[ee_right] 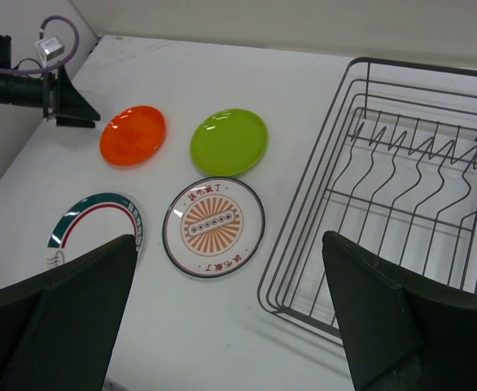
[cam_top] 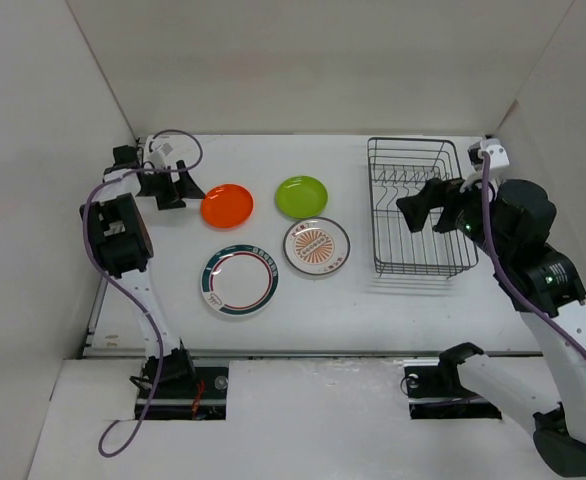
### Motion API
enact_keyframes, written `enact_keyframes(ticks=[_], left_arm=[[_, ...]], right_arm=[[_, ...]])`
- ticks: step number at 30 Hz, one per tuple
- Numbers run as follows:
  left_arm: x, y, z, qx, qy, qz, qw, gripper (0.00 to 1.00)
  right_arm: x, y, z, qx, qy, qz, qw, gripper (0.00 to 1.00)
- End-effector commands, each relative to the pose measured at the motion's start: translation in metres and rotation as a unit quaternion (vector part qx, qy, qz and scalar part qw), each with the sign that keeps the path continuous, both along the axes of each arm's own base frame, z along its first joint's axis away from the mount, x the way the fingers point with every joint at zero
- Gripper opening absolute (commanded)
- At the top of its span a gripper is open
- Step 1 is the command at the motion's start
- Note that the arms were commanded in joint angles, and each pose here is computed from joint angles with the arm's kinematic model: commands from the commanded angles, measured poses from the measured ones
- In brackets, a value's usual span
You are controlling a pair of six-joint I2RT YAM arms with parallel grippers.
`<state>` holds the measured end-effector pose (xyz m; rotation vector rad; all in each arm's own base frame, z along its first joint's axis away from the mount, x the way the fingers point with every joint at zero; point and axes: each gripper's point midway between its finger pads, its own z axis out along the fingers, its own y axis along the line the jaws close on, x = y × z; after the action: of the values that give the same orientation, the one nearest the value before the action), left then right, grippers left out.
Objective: Load the plates into the dish rack
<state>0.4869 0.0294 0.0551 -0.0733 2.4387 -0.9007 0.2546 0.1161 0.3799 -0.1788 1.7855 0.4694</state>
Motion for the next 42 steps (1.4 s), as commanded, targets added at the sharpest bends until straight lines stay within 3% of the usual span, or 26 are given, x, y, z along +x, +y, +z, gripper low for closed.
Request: enact_keyframes(ticks=[1,4,5,12,19,24,31,34,37,42], left_arm=[[0.011,-0.009,-0.002,-0.009,-0.004,-0.012,1.000,0.94],[0.010,-0.015,-0.019,-0.020,0.020,-0.008,1.000,0.91],[0.015,-0.019,-0.019,-0.019,0.016,-0.014,1.000,0.86],[0.007,-0.031,-0.036,-0.025,0.041,-0.026,0.998,0.72],[-0.013,-0.039,-0.048,-0.021,0.055,-0.062,0.996,0.68],[-0.023,-0.036,-0.061,-0.006,0.070,-0.063,0.996,0.48],[-0.025,-0.037,-0.068,0.004,0.080,-0.057,0.995,0.34],[-0.023,-0.037,-0.068,0.003,0.079,-0.052,0.996,0.22],[-0.018,-0.035,-0.066,0.008,0.074,-0.047,0.996,0.00],[-0.006,-0.040,-0.040,-0.013,0.045,-0.049,0.998,0.00]], right_arm=[[0.001,0.010,0.011,0.021,-0.022,0.012,0.999,1.00],[0.003,0.014,0.004,0.024,-0.009,0.012,1.000,1.00],[0.004,0.015,0.000,0.022,-0.005,0.012,1.000,1.00],[0.005,0.023,-0.001,0.016,-0.003,0.015,1.000,1.00],[0.009,0.029,-0.004,0.011,0.002,0.014,1.000,1.00],[0.011,0.034,-0.009,0.007,0.006,0.017,1.000,1.00],[0.013,0.039,-0.011,0.007,0.005,0.021,1.000,1.00],[0.012,0.041,-0.011,0.007,0.005,0.026,1.000,1.00],[0.013,0.042,-0.013,0.007,0.005,0.026,1.000,1.00],[0.016,0.058,-0.021,0.019,0.002,0.054,0.998,1.00]])
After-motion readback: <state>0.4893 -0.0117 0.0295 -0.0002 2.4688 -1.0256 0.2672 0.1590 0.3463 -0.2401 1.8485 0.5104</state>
